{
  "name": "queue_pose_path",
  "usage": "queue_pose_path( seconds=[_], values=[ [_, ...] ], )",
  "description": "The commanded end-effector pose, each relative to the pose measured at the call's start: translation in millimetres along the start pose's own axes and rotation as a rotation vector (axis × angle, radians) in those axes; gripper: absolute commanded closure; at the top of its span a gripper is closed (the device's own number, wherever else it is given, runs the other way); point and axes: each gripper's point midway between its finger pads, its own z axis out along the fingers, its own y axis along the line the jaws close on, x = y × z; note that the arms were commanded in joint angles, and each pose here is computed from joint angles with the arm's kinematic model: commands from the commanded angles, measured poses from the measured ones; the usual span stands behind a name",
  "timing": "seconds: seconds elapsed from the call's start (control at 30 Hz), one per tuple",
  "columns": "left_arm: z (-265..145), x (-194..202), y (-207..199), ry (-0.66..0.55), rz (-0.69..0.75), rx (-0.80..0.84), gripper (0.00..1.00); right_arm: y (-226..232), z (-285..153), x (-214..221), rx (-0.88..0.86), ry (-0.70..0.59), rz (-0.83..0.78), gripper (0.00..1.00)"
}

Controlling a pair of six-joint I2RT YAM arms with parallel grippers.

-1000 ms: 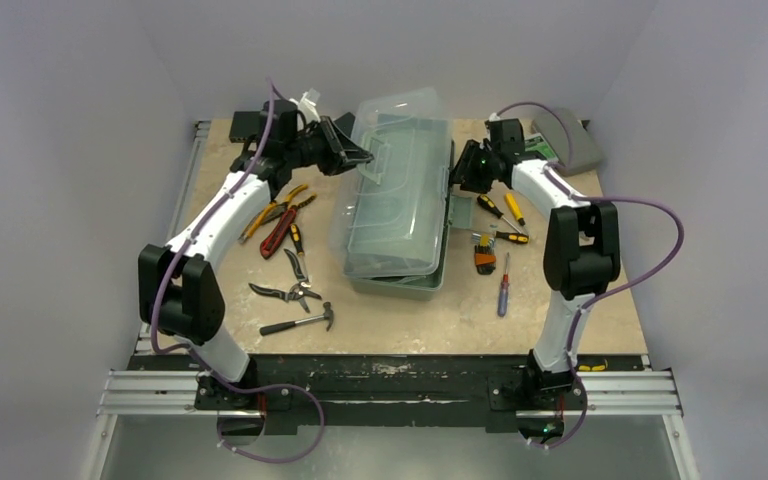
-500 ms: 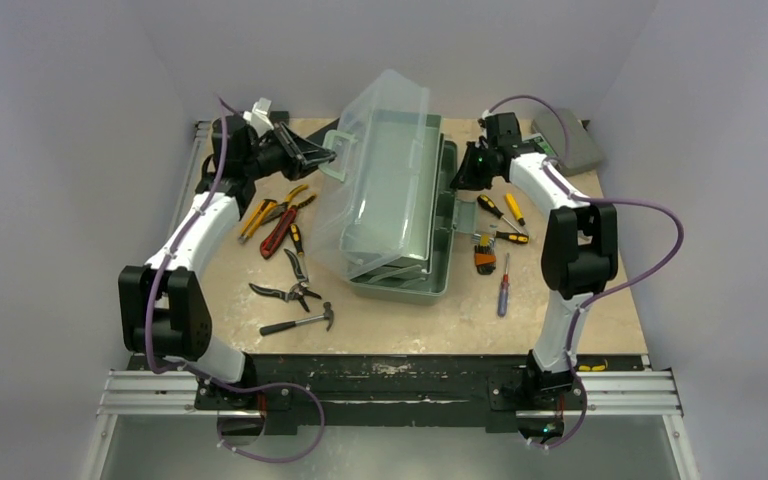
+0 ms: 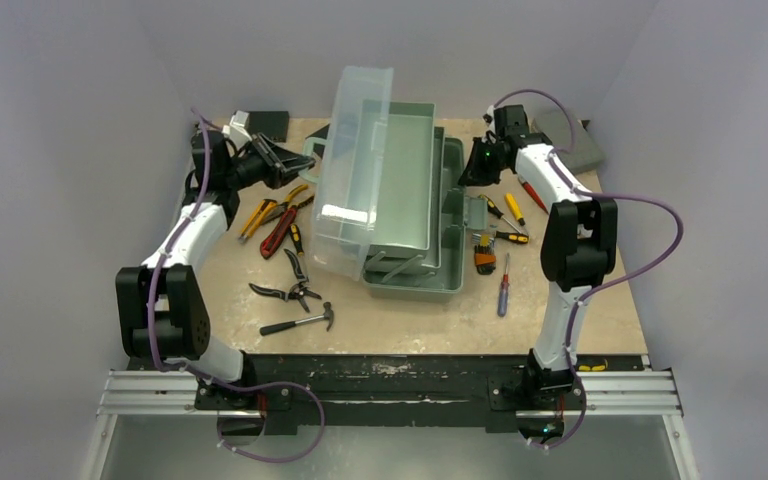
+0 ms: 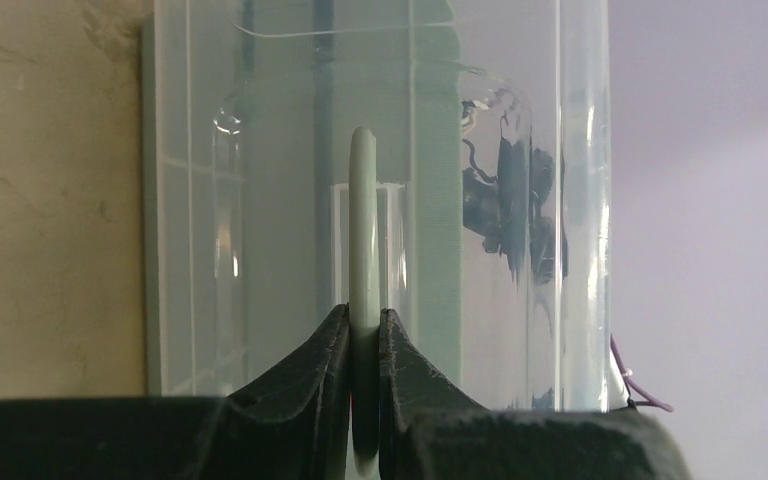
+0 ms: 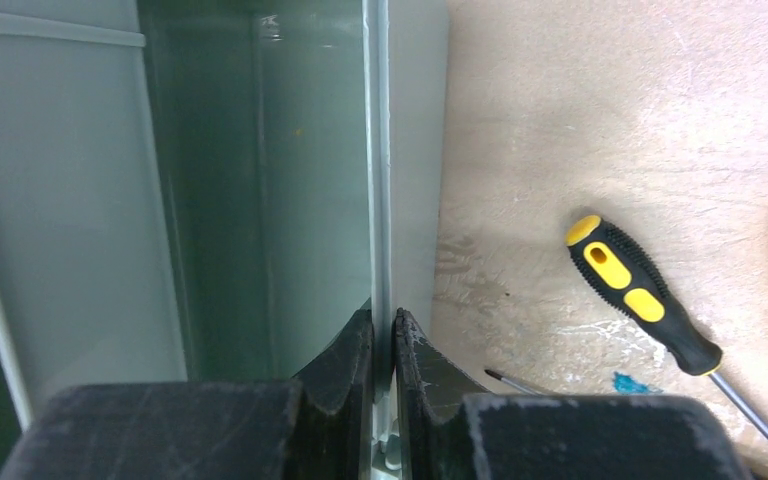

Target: Pack the tool kit

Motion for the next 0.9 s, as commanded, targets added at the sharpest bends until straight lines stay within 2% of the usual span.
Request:
queue_pose_path(
  seconds=[0.0,0.23,0.3,0.33,0.43,0.47,0.53,0.77,0.87],
  values=[
    [-22.4,-26.5,-20.2,-0.087,0.127,0.073,1.0,-27.1,-15.8,-33.9,0.075,-0.088,-0.019,1.0],
    [-29.4,-36.9,24.9,-0.126,0.115,-0.14,1.0,-32.4,-19.9,-37.7,0.112,-0.098,-0.015,1.0],
    [-34.1,-33.5,44.3,-0.143,0.091,-0.203,0.95,-32.8,-22.0,-40.5,0.121,-0.106,-0.014,1.0],
    [-37.0,-32.6,53.7,-0.154,0.086,-0.234,0.85,-30.6,-22.8,-41.6,0.112,-0.106,-0.014,1.0],
    [-41.7,-28.5,72.4,-0.159,0.082,-0.291,0.46,-25.7,-22.4,-41.4,0.084,-0.102,-0.008,1.0],
    [-42.1,-28.5,74.8,-0.163,0.077,-0.293,0.38,-24.8,-22.0,-41.0,0.079,-0.101,-0.007,1.0],
    [-42.9,-29.8,77.3,-0.17,0.069,-0.289,0.3,-24.5,-21.4,-40.2,0.076,-0.1,-0.006,1.0],
    [-53.5,-39.7,90.0,-0.228,0.041,-0.289,0.26,-29.3,-23.0,-41.1,0.106,-0.101,-0.006,1.0],
    [-48.9,-34.3,97.3,-0.193,0.022,-0.272,0.26,-32.0,-24.4,-44.8,0.126,-0.101,-0.027,1.0]
  ],
)
